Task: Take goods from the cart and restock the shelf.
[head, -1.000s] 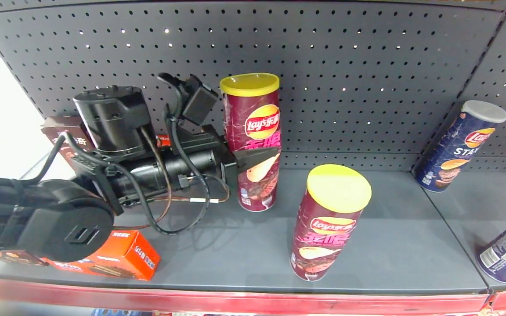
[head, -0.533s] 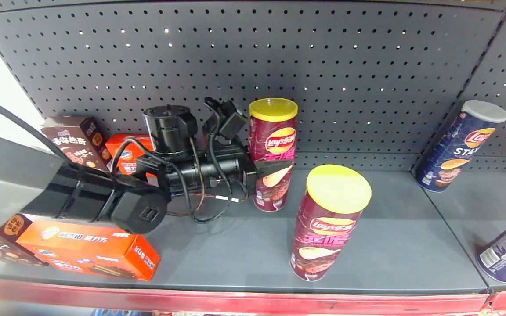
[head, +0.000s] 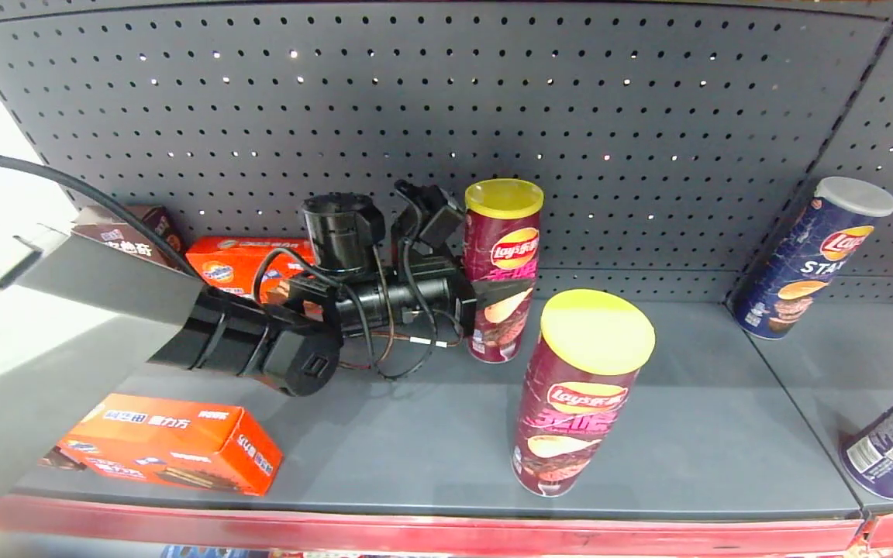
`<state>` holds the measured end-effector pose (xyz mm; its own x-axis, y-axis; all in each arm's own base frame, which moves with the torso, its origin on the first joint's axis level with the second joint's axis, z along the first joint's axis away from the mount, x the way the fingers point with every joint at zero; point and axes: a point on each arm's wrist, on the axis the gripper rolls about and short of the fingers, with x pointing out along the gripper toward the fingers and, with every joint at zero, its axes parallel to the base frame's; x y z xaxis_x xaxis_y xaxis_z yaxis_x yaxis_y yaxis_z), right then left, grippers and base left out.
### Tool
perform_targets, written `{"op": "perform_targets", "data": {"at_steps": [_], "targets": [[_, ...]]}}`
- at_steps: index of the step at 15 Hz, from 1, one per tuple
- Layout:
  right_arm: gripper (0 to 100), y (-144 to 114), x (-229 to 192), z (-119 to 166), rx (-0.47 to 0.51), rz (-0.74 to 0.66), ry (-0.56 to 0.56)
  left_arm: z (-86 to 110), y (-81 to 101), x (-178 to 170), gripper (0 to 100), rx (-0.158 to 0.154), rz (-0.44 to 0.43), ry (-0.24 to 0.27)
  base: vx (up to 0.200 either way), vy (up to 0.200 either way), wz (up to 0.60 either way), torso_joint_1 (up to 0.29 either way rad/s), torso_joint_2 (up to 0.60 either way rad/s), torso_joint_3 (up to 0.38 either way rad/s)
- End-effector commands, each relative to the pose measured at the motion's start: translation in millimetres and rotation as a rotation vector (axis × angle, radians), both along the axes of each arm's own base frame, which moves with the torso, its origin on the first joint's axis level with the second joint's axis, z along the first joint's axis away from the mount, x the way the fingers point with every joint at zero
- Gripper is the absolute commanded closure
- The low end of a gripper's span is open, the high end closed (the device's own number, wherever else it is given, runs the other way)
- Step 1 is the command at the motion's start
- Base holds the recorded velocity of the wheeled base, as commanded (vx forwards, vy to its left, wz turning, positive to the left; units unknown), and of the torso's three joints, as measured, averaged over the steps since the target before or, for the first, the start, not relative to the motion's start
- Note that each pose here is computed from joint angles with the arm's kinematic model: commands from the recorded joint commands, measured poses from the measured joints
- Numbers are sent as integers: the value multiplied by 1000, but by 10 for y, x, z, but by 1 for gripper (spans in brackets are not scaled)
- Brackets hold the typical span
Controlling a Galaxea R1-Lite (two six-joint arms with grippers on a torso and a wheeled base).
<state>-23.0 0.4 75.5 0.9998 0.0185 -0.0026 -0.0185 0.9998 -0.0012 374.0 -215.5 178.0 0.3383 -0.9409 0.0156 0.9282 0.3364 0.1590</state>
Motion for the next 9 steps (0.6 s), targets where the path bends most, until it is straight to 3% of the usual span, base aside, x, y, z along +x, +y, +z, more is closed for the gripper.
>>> {"op": "perform_targets", "data": {"at_steps": [1, 9], "targets": [[0, 0, 2, 0, 0, 1, 2, -37, -55, 46, 100, -1, -6, -2, 0, 0, 0, 0, 0, 0], [0, 0, 2, 0, 0, 1, 2, -126, -124, 86, 100, 6, -17, 6, 0, 0, 0, 0, 0, 0]]}}
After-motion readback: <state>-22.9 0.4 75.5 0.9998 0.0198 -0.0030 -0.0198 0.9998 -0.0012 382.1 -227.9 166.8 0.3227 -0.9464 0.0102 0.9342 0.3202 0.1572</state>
